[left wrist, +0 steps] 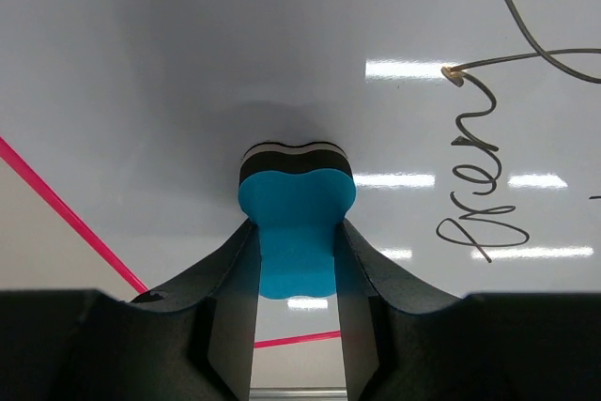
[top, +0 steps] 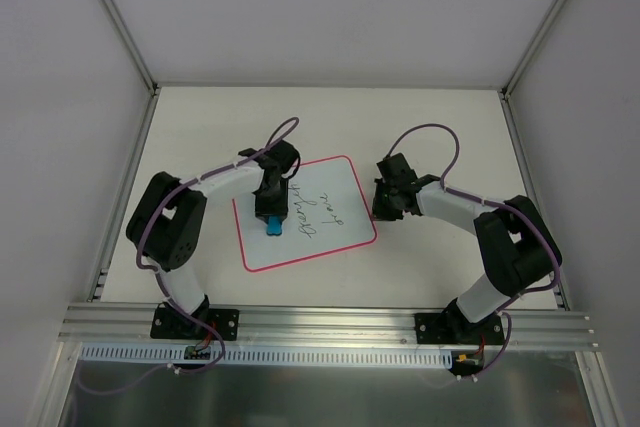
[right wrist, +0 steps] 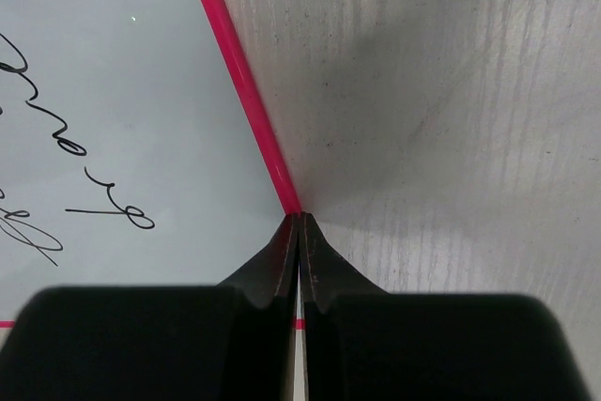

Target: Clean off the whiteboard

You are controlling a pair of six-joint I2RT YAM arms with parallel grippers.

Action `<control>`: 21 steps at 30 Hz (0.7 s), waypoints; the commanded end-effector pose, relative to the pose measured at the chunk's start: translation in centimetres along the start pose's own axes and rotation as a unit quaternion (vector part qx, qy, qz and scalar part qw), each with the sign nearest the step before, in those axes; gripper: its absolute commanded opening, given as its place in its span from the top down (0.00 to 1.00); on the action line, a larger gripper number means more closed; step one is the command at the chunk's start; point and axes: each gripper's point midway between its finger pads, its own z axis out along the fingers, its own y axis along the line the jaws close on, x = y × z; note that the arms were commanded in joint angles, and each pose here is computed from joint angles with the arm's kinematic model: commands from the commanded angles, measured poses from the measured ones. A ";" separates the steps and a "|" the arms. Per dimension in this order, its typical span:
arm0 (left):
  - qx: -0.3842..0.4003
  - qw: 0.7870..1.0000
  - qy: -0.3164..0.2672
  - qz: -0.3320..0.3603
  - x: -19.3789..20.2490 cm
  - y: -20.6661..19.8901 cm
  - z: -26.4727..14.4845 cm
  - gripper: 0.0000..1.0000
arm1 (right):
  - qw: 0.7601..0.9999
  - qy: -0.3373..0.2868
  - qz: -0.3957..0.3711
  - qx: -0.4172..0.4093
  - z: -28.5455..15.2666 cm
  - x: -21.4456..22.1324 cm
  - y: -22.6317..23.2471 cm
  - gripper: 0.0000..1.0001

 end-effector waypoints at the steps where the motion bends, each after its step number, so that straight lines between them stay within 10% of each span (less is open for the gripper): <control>1: -0.031 0.999 -0.010 0.024 -2.1 0.9 1.1 1.00 | 0.996 0.061 -0.008 0.071 1.0 4.2 -3.9 1.00; 21: -0.011 0.993 -0.075 0.091 -13.5 -1.5 1.8 1.00 | 0.995 0.066 -0.014 0.066 1.3 4.0 -3.6 1.00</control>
